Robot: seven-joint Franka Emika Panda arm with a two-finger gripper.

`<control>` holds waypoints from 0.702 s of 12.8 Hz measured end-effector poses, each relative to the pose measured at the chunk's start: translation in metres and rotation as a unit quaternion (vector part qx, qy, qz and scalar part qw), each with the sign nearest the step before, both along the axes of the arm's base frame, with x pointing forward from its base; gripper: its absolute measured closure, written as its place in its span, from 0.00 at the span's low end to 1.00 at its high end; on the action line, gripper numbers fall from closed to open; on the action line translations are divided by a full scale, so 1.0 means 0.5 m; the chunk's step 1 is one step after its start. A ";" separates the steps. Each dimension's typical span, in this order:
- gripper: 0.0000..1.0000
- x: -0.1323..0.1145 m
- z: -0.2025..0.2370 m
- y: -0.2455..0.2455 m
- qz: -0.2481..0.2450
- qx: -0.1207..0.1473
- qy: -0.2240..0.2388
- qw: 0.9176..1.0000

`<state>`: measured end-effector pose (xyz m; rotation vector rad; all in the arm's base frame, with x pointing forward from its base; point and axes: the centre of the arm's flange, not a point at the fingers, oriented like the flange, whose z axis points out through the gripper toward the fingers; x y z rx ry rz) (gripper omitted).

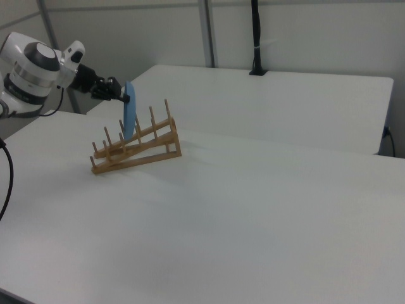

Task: Pick plate from plate rack
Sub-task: 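Lift the gripped blue plate up out of the rack slots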

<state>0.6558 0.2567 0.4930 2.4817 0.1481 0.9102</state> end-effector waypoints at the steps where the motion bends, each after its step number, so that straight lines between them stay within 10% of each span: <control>1: 0.96 0.000 0.017 -0.001 0.001 0.000 -0.007 1.000; 6: 0.96 -0.014 0.117 -0.030 -0.009 0.015 -0.041 0.999; 9: 0.96 0.002 0.116 -0.095 -0.046 0.090 0.004 0.995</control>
